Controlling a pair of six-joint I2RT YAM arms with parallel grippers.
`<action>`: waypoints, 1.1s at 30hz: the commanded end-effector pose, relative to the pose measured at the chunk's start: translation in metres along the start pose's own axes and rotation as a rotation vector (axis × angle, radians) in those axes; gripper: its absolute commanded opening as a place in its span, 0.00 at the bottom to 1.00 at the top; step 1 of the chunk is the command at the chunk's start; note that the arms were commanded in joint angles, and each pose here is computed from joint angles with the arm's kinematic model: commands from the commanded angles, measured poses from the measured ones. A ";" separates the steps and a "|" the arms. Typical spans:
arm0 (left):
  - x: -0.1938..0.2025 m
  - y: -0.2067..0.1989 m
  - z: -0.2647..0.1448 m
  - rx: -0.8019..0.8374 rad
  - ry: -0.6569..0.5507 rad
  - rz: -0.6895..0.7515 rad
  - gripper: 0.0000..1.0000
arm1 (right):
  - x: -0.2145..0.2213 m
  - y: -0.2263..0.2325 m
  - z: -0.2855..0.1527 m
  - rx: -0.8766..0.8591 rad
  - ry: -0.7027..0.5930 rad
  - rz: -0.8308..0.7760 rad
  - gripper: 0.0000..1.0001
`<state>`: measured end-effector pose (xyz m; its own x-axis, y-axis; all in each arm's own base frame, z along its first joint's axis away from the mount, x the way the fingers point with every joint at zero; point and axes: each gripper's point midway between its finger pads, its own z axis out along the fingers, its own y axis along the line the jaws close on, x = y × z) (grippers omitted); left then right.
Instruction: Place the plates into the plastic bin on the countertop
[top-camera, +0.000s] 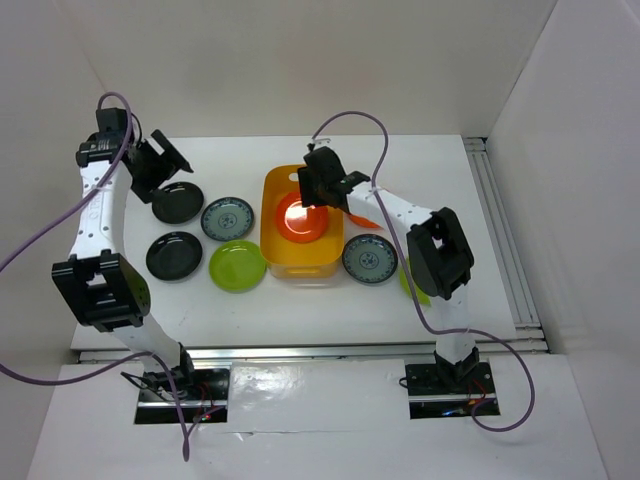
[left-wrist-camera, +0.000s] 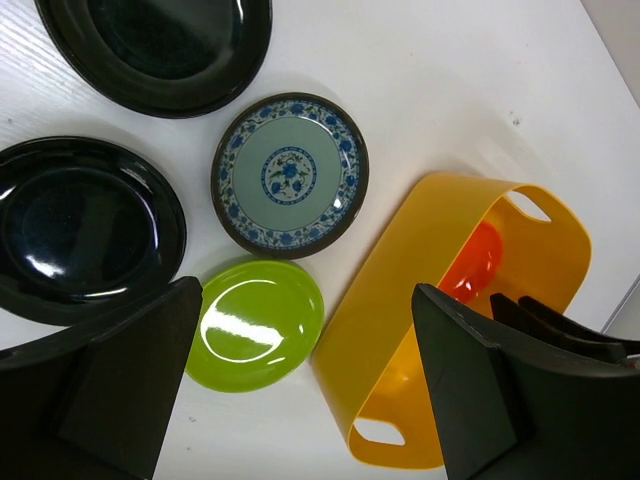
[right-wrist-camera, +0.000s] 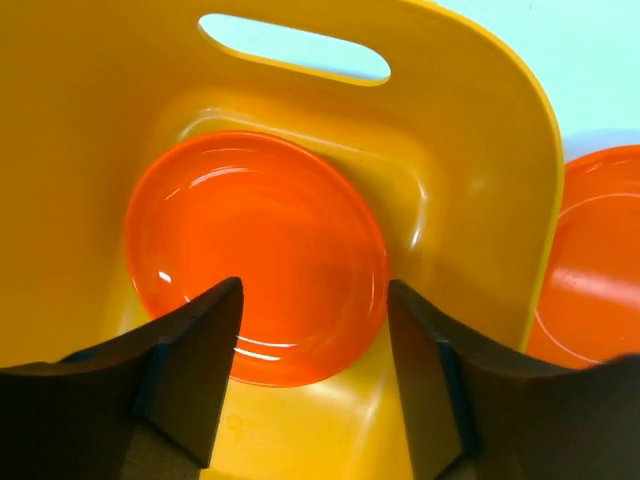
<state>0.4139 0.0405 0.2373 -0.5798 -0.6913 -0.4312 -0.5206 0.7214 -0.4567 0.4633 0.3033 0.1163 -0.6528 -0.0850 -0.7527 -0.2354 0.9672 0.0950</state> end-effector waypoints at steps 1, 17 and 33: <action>-0.014 0.001 -0.005 -0.001 -0.051 -0.001 1.00 | -0.034 0.018 -0.027 -0.039 -0.080 -0.008 0.69; -0.029 0.121 0.080 -0.172 0.014 -0.243 0.98 | -0.114 0.111 -0.186 -0.676 -0.285 -0.135 1.00; -0.029 0.159 0.172 -0.157 0.060 -0.238 0.73 | -0.102 0.063 -0.243 -0.672 -0.292 -0.134 1.00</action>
<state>0.4432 0.1620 0.0463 -0.4527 -0.8588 -0.2400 -0.7650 0.5123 -0.3901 0.3433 0.3240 0.3467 -0.4153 -0.0302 -0.9092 -0.7397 0.5929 0.3182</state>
